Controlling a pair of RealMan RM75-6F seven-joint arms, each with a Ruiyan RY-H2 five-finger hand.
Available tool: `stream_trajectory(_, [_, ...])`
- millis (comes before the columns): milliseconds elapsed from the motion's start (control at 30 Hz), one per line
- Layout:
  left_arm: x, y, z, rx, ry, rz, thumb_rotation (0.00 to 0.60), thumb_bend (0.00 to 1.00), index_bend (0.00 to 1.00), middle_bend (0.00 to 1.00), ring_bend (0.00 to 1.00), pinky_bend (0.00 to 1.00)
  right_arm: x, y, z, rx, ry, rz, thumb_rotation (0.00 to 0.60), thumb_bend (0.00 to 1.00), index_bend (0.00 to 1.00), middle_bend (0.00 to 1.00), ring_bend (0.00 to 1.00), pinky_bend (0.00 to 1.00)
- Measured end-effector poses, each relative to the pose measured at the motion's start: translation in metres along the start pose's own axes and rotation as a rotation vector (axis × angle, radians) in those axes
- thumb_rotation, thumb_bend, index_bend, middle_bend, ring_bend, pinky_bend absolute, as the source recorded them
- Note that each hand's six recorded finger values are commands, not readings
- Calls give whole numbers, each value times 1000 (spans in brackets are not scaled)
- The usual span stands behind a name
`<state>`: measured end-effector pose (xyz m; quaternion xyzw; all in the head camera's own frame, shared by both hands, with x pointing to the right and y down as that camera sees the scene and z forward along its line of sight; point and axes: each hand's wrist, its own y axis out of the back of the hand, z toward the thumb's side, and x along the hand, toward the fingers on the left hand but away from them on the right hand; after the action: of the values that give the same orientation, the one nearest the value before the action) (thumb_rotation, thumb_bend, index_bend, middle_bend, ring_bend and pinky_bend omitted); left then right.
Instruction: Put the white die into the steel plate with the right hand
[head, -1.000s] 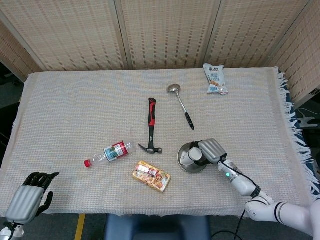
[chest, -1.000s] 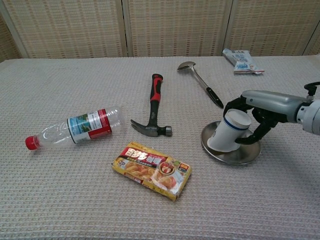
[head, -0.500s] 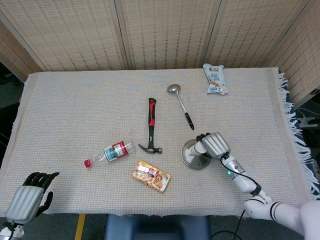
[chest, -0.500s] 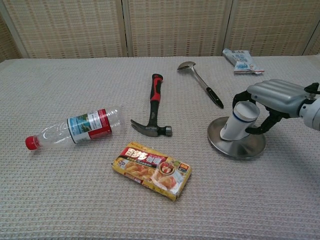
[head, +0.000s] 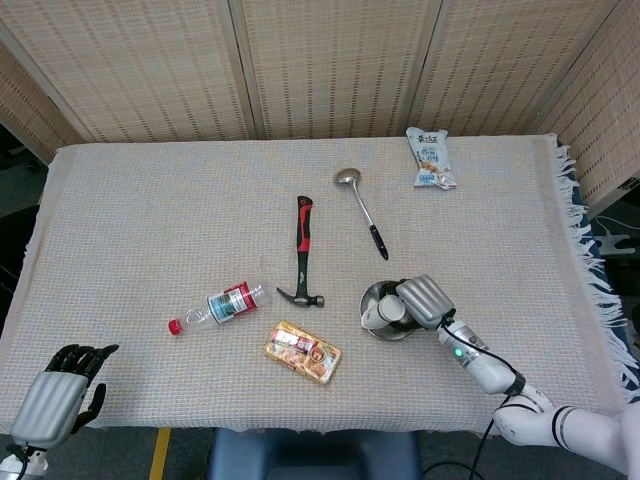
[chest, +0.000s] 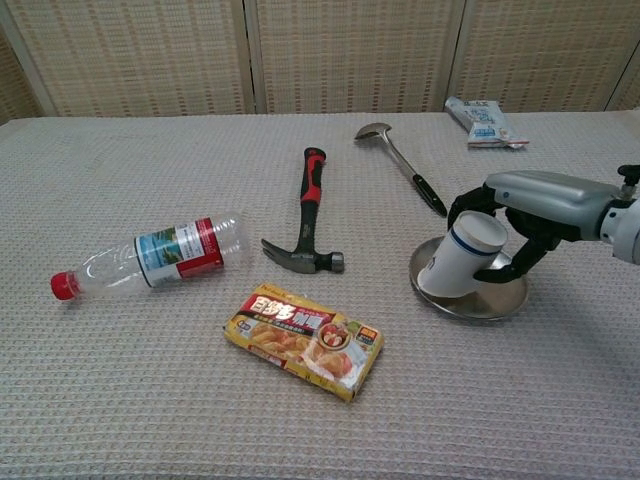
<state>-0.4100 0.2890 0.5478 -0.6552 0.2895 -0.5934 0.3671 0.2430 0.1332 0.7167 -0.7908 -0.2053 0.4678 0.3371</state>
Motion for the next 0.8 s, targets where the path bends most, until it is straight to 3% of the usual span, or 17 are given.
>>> stream_trajectory(333, [0, 1, -1, -1, 2, 5, 600, 561, 181, 271, 202, 187, 18, 28, -24, 206, -77, -182, 600, 156, 657, 525, 489, 772])
stream_trajectory(533, [0, 0, 0, 2, 1, 0, 600, 560, 181, 271, 202, 187, 39, 31, -48, 217, -155, -209, 600, 156, 649, 525, 489, 771])
stream_trajectory(800, [0, -3, 1, 7, 0, -17, 600, 560, 181, 271, 202, 187, 59, 14, -93, 186, -245, -184, 600, 156, 611, 525, 475, 770])
